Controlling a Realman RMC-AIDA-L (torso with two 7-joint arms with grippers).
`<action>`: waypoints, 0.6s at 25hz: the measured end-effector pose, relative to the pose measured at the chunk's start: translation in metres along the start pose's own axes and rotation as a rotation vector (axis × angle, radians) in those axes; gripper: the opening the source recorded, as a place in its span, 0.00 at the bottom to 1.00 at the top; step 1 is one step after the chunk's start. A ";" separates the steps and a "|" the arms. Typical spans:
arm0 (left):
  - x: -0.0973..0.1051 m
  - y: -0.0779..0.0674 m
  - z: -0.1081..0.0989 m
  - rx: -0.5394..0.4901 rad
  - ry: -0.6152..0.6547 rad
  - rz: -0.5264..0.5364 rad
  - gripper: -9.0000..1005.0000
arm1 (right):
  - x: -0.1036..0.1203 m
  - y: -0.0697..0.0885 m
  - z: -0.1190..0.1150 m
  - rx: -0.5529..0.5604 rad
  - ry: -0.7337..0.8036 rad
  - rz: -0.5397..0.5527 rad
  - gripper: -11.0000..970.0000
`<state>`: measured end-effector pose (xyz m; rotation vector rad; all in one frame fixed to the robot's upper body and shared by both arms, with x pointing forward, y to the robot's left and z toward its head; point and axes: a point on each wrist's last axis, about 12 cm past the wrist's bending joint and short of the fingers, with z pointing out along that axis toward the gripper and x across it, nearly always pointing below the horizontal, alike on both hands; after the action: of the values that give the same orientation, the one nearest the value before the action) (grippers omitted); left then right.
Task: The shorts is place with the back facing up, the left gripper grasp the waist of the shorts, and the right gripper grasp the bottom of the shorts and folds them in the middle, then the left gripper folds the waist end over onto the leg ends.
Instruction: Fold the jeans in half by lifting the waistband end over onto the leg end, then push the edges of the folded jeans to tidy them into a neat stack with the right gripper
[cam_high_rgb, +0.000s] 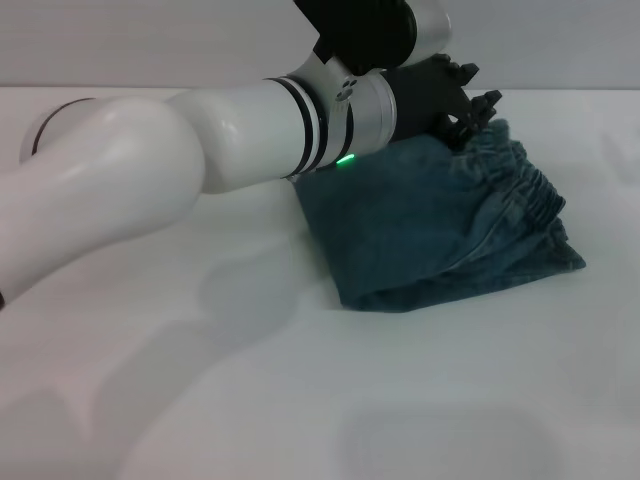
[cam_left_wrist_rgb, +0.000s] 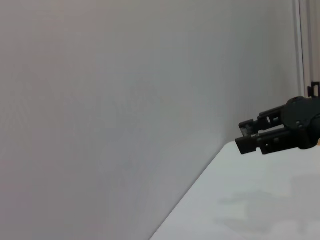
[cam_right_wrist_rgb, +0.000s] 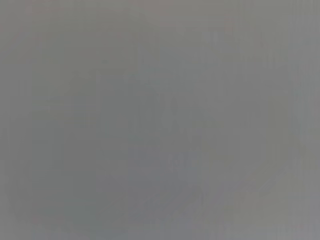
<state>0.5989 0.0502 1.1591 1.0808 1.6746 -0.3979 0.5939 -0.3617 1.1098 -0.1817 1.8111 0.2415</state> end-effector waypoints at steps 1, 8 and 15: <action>-0.001 -0.001 0.000 0.000 -0.005 0.002 0.14 | 0.000 0.000 0.000 0.000 0.001 0.001 0.53; -0.002 0.001 -0.005 -0.060 -0.064 -0.013 0.39 | 0.001 0.004 -0.001 -0.030 -0.001 0.003 0.53; 0.010 0.021 -0.030 -0.241 -0.174 -0.128 0.67 | -0.004 0.029 -0.002 -0.238 -0.017 -0.055 0.53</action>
<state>0.5983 0.0875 1.1673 0.7431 1.5939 -0.3513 0.5857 -0.3347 1.1159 -0.3957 1.7555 0.4183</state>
